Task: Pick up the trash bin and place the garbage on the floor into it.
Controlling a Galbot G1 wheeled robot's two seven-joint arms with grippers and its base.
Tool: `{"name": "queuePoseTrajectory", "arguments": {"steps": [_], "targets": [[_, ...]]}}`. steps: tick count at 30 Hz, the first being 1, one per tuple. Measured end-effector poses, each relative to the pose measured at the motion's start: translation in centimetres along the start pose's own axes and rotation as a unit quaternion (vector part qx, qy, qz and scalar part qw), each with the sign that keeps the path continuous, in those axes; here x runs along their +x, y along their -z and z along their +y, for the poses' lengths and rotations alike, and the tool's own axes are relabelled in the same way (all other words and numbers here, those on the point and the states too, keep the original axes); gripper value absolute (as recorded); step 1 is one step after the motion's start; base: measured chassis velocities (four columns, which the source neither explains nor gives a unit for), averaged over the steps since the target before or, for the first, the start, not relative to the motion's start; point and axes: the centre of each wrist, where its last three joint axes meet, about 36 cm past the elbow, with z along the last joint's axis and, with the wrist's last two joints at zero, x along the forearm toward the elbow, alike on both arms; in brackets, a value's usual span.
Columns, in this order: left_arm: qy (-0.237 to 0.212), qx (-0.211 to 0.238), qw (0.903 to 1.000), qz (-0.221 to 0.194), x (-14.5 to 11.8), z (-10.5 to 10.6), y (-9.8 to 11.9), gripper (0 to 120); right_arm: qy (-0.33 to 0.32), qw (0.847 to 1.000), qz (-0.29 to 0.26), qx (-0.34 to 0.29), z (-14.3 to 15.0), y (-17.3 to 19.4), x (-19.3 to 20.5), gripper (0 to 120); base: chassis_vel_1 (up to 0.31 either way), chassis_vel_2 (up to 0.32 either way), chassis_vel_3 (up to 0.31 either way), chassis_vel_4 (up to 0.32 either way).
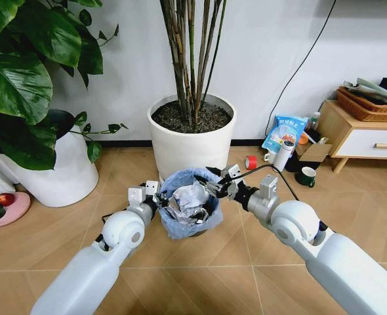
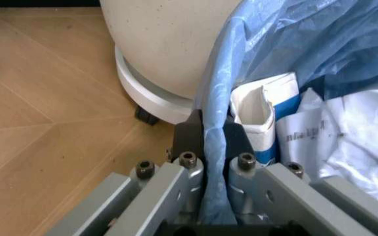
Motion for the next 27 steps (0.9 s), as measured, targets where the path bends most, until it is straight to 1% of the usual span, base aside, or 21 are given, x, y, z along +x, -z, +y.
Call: {"name": "queuePoseTrajectory", "arguments": {"steps": [3, 4, 7, 8, 10, 12, 13, 16, 17, 21, 27], "targets": [[0.005, 0.001, 1.0000, -0.003, 0.0, 0.2, 0.0, 0, -0.047, 0.999, -0.013, -0.001, -0.4, 0.2, 0.7, 86, 0.000, 0.000, 0.000, 0.000], [0.005, 0.001, 1.0000, -0.003, 0.0, 0.2, 0.0, 0, -0.047, 0.999, -0.013, -0.001, -0.4, 0.2, 0.7, 86, 0.000, 0.000, 0.000, 0.000], [0.012, 0.000, 0.9999, -0.006, 0.2, 0.4, -0.1, 0, -0.093, 0.995, -0.023, 0.007, -0.8, 0.0, 1.2, 97, 0.000, 0.000, 0.000, 0.000], [0.012, 0.000, 0.9999, -0.006, 0.2, 0.4, -0.1, 0, -0.093, 0.995, -0.023, 0.007, -0.8, 0.0, 1.2, 97, 0.000, 0.000, 0.000, 0.000], [0.015, -0.002, 0.9998, -0.009, 0.5, 0.5, -0.1, 0, -0.128, 0.991, -0.031, 0.019, -1.0, -0.1, 1.5, 100, 0.000, 0.000, 0.000, 0.000], [0.019, -0.003, 0.9998, -0.011, 1.0, 0.7, -0.2, 0, -0.168, 0.984, -0.037, 0.037, -1.1, -0.3, 2.0, 100, 0.000, 0.000, 0.000, 0.000], [0.019, -0.003, 0.9998, -0.011, 1.0, 0.7, -0.2, 0, -0.168, 0.984, -0.037, 0.037, -1.1, -0.3, 2.0, 100, 0.000, 0.000, 0.000, 0.000], [0.022, -0.003, 0.9996, -0.014, 1.4, 1.0, -0.3, 0, -0.203, 0.977, -0.039, 0.049, -0.5, -0.4, 4.0, 100, 0.000, 0.000, 0.000, 0.000], [0.022, -0.003, 0.9996, -0.014, 1.4, 1.0, -0.3, 0, -0.203, 0.977, -0.039, 0.049, -0.5, -0.4, 4.0, 100, 0.000, 0.000, 0.000, 0.000], [0.021, -0.002, 0.9996, -0.016, 1.6, 0.9, -0.3, 0, -0.221, 0.973, -0.026, 0.054, 0.8, -1.3, 6.2, 100, 0.000, 0.000, 0.000, 0.000], [0.020, 0.001, 0.9997, -0.016, 1.7, 0.6, -0.6, 0, -0.234, 0.970, -0.010, 0.059, 1.7, -2.3, 7.6, 100, 0.010, 0.016, -0.014, -0.017]]}}
